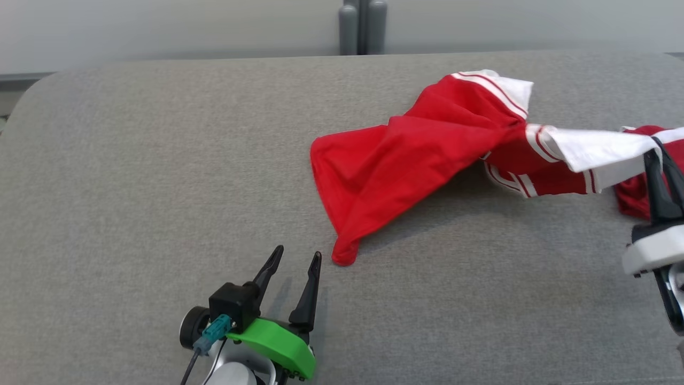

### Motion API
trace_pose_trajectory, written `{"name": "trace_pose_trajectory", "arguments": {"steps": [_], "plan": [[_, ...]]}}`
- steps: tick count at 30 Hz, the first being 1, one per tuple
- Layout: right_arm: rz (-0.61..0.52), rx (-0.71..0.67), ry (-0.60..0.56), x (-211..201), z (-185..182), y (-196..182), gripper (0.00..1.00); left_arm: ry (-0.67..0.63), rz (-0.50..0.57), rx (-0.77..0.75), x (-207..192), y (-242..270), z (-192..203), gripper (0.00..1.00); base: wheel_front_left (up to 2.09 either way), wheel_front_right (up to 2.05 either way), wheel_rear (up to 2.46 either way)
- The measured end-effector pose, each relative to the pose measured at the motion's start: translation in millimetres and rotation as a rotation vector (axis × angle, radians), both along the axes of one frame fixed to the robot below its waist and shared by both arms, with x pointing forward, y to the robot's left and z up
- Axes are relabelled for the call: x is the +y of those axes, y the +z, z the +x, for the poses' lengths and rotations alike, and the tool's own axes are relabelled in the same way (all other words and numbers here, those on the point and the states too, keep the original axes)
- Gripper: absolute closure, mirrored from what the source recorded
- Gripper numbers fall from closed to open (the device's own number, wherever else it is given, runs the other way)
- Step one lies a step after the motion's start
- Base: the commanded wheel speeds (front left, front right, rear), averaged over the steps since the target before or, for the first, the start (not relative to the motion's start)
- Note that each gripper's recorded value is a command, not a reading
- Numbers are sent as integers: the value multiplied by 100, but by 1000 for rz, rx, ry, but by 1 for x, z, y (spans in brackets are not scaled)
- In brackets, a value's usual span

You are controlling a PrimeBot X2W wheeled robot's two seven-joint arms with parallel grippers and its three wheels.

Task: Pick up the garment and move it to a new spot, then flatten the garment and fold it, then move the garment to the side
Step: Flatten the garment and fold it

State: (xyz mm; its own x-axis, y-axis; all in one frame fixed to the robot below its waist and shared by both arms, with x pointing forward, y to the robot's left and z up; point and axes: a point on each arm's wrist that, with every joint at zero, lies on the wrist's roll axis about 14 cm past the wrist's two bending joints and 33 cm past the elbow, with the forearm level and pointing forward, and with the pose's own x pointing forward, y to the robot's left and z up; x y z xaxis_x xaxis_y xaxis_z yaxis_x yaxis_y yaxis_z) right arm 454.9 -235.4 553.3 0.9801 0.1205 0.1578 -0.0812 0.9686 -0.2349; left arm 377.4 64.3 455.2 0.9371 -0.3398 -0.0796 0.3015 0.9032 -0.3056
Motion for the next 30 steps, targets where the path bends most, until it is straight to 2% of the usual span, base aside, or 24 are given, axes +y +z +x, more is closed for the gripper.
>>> {"name": "trace_pose_trajectory", "arguments": {"steps": [3, 4, 5, 6, 13, 21, 30], "plan": [[-15, 49, -86, -32, -29, -16, 100, -45, 1, 12, -14, -4, 0, 0, 0, 0, 0], [-8, 76, -107, -38, -38, -26, 89, -60, 2, 17, -19, -6, 0, 0, 0, 0, 0], [3, 102, -127, -44, -47, -34, 36, -76, 5, 20, -24, -7, 0, 0, 0, 0, 0], [23, 116, -145, -48, -54, -39, 0, -92, 9, 23, -28, -9, 0, 0, 0, 0, 0], [100, 114, -234, -65, -80, -44, 0, -121, 31, 62, -39, -24, 8, 0, 0, 0, 0], [140, 115, -206, -45, -77, -47, 0, -120, 76, 135, -40, -50, 21, 0, 0, 0, 0], [152, 133, -198, -38, -72, -54, 0, -208, 47, 241, -65, -77, 11, 0, 0, 0, 0]]}}
